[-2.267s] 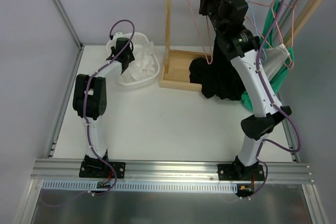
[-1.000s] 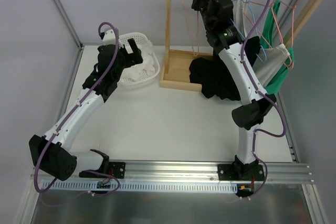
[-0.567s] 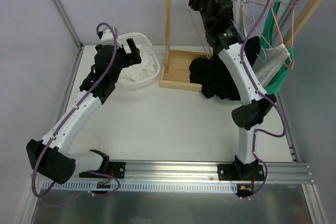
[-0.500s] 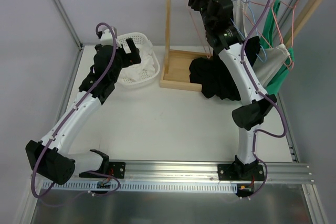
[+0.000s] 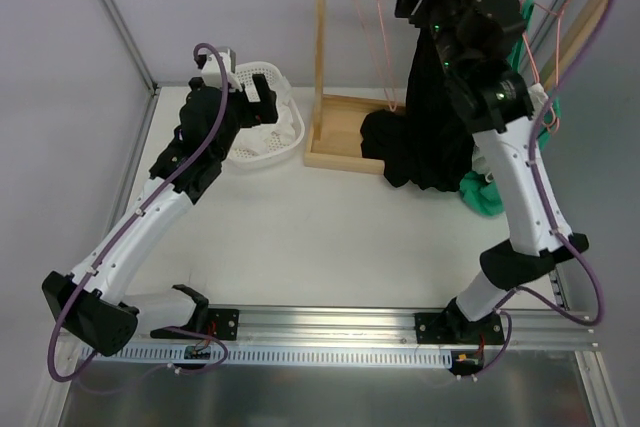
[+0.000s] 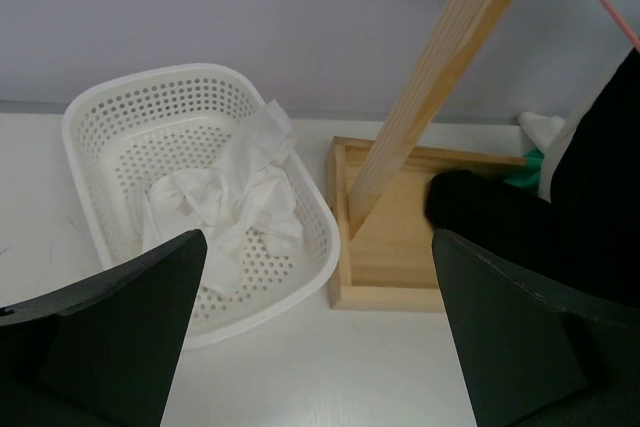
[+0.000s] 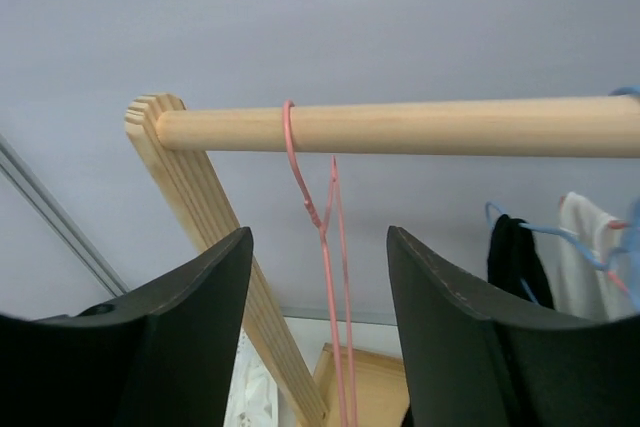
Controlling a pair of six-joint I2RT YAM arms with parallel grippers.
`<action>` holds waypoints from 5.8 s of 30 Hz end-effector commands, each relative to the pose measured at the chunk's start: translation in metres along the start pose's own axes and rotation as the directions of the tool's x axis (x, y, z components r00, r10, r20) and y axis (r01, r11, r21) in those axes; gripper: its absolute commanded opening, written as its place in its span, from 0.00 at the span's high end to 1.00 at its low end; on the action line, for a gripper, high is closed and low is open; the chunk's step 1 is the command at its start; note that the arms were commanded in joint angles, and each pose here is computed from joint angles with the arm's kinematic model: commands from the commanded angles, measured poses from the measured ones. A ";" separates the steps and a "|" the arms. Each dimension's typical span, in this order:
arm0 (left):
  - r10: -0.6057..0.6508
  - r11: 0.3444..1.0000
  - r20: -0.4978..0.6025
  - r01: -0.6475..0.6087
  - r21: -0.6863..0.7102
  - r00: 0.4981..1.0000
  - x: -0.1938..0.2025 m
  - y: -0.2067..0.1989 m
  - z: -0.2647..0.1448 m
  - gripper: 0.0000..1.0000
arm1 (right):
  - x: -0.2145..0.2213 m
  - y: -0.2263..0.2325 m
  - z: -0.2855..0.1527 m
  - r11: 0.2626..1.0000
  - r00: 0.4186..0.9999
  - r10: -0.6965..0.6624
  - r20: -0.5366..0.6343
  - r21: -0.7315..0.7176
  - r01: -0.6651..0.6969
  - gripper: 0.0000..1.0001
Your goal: Remove the tank top from the hanger
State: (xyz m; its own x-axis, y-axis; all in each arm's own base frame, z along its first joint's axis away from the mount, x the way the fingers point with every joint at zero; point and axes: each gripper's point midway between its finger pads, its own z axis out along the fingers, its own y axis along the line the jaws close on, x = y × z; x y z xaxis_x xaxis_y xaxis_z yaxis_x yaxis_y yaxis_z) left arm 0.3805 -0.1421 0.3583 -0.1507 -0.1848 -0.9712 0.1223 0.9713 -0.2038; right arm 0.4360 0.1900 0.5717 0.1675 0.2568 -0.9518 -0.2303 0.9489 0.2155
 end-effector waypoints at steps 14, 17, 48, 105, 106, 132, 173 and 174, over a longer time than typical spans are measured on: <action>0.050 0.976 0.109 -0.072 0.204 0.993 -0.040 -0.051 -0.041 0.01 | -0.043 -0.073 -0.074 1.000 0.994 -0.001 -0.111 -0.014 0.000 0.37; 0.057 0.969 0.114 -0.082 0.233 0.992 -0.042 -0.055 -0.045 0.01 | -0.045 -0.082 -0.072 0.998 0.991 0.034 -0.128 -0.042 -0.040 0.37; 0.104 0.961 0.154 -0.139 0.237 0.983 -0.057 -0.062 -0.044 0.01 | 0.002 -0.131 0.002 0.999 0.983 -0.033 -0.179 -0.016 0.030 0.64; 0.158 0.951 0.168 -0.196 0.238 0.973 -0.063 -0.072 -0.024 0.01 | -0.031 -0.122 -0.012 0.998 0.997 -0.020 -0.075 -0.054 0.016 0.42; 0.157 0.951 0.168 -0.195 0.240 0.973 -0.062 -0.072 -0.024 0.01 | -0.030 -0.123 -0.012 0.999 0.997 -0.010 -0.081 -0.053 0.005 0.42; 0.190 0.947 0.144 -0.220 0.236 0.971 -0.050 -0.078 -0.010 0.01 | -0.009 -0.160 0.010 0.986 0.977 0.127 -0.169 -0.081 -0.143 0.47; 0.176 0.935 0.239 -0.239 0.263 0.955 -0.079 -0.094 -0.003 0.01 | -0.057 -0.125 -0.008 0.992 1.000 -0.006 -0.023 -0.126 0.003 1.00; 0.173 0.935 0.243 -0.237 0.265 0.955 -0.081 -0.094 -0.005 0.01 | -0.060 -0.123 -0.010 0.992 1.000 -0.006 -0.016 -0.130 0.004 1.00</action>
State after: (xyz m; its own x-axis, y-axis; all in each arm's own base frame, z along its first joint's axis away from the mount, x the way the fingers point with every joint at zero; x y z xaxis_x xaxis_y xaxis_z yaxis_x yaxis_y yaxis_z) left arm 0.3872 -0.2183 0.4126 0.0115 0.0098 -0.9999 0.3884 0.9214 0.0135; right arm 0.4920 0.0530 0.5240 -0.0498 0.2399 -0.9695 -0.3102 0.9190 0.2434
